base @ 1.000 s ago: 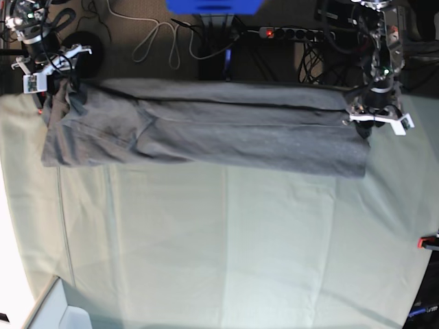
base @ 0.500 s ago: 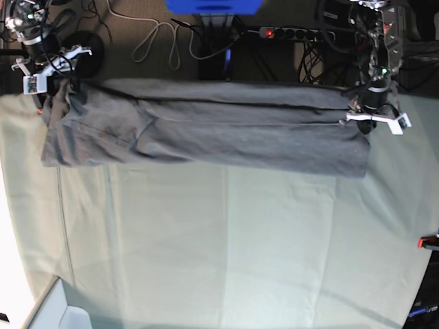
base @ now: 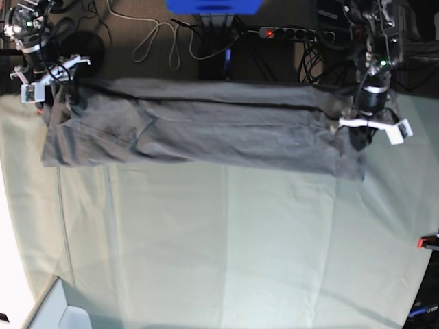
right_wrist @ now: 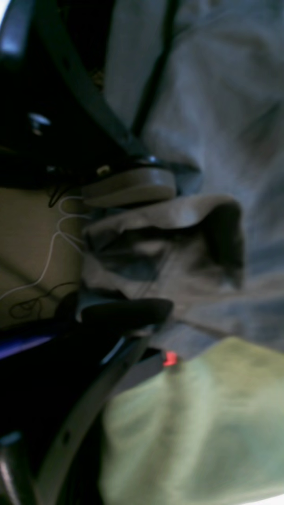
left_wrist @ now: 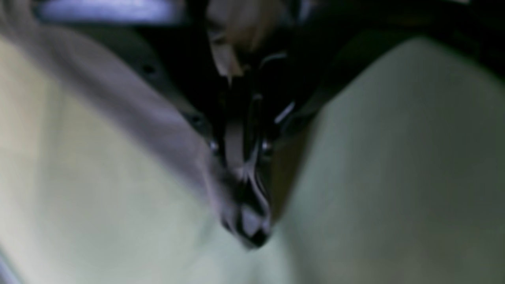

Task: Layout the t-shirt on the table in an organized manner, then fold the t-shirt properly
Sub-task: 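Fold the strip end with the left gripper toward the right gripper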

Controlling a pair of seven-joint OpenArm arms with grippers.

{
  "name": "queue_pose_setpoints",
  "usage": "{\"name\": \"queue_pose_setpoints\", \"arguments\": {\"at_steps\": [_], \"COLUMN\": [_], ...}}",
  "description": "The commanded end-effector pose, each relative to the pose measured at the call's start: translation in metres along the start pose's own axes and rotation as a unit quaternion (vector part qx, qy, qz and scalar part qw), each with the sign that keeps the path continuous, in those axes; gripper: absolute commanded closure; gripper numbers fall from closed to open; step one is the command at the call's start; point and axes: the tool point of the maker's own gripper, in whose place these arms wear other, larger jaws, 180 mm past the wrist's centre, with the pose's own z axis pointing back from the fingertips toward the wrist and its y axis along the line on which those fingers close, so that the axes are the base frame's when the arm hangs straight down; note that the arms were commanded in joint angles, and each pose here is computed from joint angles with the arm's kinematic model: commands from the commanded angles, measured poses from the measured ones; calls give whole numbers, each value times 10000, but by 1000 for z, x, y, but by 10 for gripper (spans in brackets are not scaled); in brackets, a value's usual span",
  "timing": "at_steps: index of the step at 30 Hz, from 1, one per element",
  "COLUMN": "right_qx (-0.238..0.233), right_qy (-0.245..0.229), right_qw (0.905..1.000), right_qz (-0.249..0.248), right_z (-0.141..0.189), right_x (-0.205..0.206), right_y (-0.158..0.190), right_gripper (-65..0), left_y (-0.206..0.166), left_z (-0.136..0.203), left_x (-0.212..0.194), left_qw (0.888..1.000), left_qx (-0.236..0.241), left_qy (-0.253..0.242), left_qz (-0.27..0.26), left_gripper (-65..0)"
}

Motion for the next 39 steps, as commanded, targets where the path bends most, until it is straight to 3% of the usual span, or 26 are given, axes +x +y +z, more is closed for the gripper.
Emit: {"name": "queue_pose_setpoints", "arguments": {"at_steps": [1, 6, 9, 13, 17, 27, 33, 39], "right_qx": [-137, -316, -339, -341, -341, -338, -338, -324], "right_qy": [-136, -235, -243, -243, -243, -335, -335, -330], "right_qw": [9998, 9992, 9991, 9991, 9991, 9989, 9989, 9989], "right_qz": [34, 4, 0, 8, 8, 5, 5, 13], "right_z": [7, 8, 8, 8, 8, 4, 4, 3], "right_x": [7, 13, 14, 14, 14, 21, 21, 21], "right_y": [-12, -24, -26, -26, -26, -26, -26, -25], "right_gripper": [-362, -362, -363, -363, -363, -363, -363, -363], "left_y": [-9, -63, -105, -161, -195, -244, -267, -290], "left_z": [4, 5, 13, 24, 36, 54, 59, 75], "left_x": [2, -27, -57, -82, -98, -161, -163, -170], "left_qw": [9999, 9957, 9868, 9749, 9652, 9343, 9216, 8910], "left_qx": [-135, -756, -1268, -1884, -2200, -2830, -3161, -3722], "left_qy": [-71, 235, 537, 722, 753, 1309, 1260, 1214], "left_qz": [-56, -480, -847, -936, -1198, -1726, -1865, -2298], "left_gripper": [0, 0, 0, 0, 0, 0, 0, 0]}}
